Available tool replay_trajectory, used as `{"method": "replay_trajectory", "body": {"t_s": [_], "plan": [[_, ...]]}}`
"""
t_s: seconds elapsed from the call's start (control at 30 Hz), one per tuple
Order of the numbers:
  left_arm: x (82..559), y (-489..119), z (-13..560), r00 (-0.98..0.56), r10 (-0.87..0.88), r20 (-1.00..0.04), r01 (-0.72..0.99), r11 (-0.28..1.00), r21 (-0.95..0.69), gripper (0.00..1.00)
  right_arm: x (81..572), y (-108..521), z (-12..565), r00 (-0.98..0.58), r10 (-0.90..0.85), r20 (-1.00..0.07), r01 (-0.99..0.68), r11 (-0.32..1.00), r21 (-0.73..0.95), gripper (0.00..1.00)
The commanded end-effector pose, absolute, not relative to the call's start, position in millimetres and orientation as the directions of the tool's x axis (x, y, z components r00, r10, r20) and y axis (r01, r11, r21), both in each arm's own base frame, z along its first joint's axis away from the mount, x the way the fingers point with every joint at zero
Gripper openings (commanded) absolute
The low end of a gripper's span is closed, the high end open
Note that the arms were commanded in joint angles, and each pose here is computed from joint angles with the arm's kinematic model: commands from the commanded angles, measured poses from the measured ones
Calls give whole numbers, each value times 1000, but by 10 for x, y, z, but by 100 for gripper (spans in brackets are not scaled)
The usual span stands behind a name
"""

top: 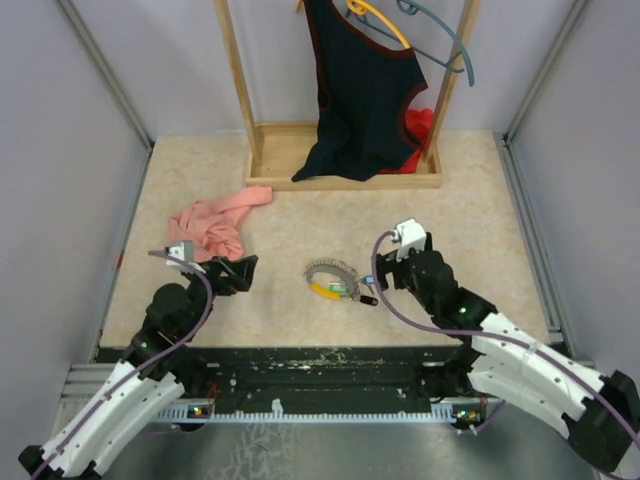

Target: Put the keys on the keyring

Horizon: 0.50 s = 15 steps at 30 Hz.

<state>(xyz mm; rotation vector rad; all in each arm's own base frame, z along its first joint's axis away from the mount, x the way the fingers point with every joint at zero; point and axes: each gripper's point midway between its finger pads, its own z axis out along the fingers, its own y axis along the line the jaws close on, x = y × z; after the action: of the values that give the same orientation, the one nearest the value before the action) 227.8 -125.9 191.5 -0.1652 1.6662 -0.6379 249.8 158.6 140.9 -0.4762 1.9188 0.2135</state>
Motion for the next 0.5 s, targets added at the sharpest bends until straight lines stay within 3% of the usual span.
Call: {"method": "replay_trajectory", "body": {"t_s": [0.0,0.2,0.47], "plan": [[2105,-1124,2362,-198,-469,-860,244,827,-507,99,2417,1288,1892,-265,-124,-956,-315,948,-36,89],[1863,-999,2888,-131,-459,-879,323,818,-475,100,2148,1040,2244,-171,17,-985,-292,954,68,89],[1730,-847,2923,-94,-516,-851,312,797,-518,100,1961,865,2337,-100,134,-986,-283,946,157,90]]}}
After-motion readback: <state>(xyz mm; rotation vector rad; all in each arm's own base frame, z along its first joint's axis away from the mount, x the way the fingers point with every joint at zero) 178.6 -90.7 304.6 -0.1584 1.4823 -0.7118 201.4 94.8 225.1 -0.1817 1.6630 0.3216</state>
